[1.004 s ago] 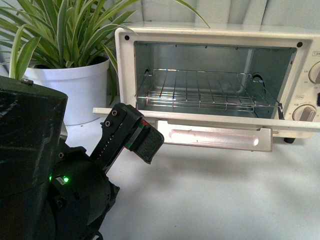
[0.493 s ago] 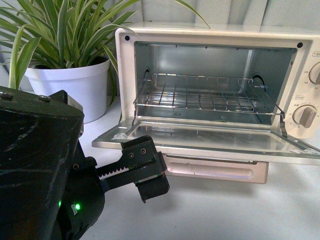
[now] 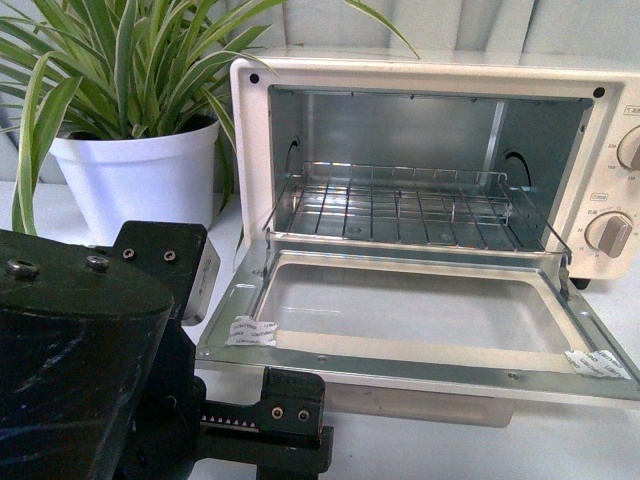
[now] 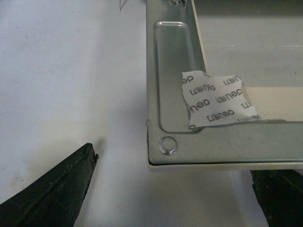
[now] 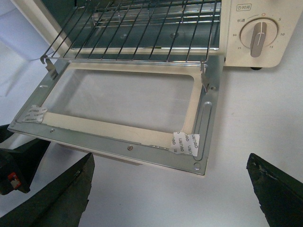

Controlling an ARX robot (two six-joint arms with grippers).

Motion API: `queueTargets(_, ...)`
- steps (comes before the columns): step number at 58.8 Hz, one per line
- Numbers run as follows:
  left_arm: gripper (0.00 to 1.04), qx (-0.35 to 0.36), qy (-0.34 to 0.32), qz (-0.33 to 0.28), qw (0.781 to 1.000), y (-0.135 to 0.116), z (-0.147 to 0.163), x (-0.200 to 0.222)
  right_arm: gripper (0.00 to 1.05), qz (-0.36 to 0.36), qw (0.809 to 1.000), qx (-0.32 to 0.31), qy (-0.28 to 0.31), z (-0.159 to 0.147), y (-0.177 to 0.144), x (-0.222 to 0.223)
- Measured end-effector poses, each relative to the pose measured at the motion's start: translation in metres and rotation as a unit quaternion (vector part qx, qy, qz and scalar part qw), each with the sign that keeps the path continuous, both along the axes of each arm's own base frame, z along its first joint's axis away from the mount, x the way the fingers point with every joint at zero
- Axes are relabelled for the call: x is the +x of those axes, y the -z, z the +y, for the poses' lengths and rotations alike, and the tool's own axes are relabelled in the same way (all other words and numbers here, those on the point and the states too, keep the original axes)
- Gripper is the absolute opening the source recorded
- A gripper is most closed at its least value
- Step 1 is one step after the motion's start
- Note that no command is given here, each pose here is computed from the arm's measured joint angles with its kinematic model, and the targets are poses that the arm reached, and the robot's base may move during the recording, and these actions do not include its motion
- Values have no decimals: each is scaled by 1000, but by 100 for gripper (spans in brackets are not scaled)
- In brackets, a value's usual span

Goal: Open oven

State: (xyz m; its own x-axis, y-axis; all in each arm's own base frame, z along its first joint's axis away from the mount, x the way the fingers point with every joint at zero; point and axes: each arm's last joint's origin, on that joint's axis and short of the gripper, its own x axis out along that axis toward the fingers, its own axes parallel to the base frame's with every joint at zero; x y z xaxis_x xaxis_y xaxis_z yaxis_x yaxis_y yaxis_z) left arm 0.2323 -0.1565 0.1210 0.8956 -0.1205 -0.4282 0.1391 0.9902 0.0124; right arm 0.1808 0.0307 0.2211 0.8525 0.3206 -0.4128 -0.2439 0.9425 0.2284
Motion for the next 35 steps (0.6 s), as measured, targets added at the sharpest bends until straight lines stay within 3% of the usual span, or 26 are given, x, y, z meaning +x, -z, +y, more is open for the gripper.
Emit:
queueTargets(13, 98, 43, 14, 3, 999, 1, 6, -11, 95, 0, 1000, 4, -4, -1, 0, -1)
queueTargets(30, 98, 79, 5, -82, 994, -27, 31, -51, 95, -24, 999, -11, -18, -7, 2, -15)
queueTargets(35, 98, 81, -34, -115, 989, -41, 52, -71, 95, -57, 998, -11, -9, -13, 1, -25)
